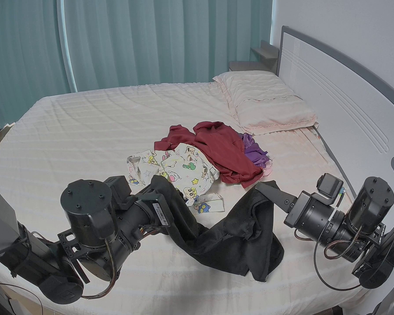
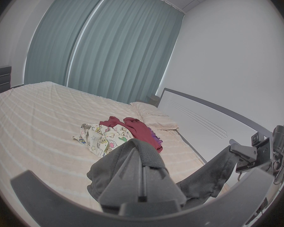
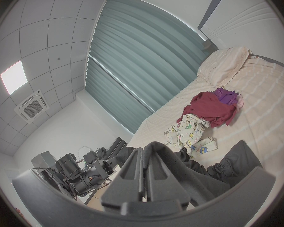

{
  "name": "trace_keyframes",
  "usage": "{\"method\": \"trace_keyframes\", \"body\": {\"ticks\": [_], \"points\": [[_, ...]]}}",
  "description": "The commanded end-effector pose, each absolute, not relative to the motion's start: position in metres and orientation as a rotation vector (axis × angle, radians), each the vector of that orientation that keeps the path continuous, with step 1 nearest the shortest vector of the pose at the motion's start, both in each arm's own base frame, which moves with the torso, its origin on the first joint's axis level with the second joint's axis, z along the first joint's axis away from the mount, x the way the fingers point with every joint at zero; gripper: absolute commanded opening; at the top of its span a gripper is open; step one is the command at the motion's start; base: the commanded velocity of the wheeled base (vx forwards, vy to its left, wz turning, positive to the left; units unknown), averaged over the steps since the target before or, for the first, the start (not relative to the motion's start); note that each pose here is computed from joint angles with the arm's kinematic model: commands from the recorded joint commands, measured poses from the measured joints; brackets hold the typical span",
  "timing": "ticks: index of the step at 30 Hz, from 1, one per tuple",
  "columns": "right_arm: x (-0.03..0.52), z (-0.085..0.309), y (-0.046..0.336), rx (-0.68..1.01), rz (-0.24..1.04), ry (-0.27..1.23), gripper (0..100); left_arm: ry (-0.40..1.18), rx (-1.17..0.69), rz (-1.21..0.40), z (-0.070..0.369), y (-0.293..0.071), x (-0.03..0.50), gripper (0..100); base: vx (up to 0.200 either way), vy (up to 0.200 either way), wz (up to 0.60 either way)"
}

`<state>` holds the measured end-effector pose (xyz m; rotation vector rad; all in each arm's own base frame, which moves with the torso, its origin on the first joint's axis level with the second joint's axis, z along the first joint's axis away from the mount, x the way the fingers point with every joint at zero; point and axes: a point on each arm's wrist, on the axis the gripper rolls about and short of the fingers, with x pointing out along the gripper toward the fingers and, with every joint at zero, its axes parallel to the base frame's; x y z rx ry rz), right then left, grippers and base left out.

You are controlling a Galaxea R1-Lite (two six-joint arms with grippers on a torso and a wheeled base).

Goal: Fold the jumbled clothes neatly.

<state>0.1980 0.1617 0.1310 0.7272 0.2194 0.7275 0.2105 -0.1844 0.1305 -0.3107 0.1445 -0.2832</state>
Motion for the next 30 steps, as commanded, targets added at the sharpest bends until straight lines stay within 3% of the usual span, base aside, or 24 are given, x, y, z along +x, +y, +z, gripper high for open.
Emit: {"method": "trace_keyframes", "body": {"ticks": [1,7,21,30], "points": [[0.2,0.125,0.163,0.722,0.722,0.236,0,0.168,-0.302,-0.278,0.123,-0.187,0.213,0,0.0,0.0,0.0],[0.197,0.12,0.162,0.713,0.714,0.26,0,0.183,-0.297,-0.272,0.119,-0.185,0.212,0,0.0,0.0,0.0],[0.196,0.128,0.155,0.722,0.707,0.225,0,0.185,-0.34,-0.241,0.118,-0.183,0.211,0,-0.2,0.0,0.0],[0.2,0.128,0.151,0.725,0.684,0.215,0,0.171,-0.344,-0.229,0.121,-0.185,0.214,0,0.0,0.0,0.0]]}}
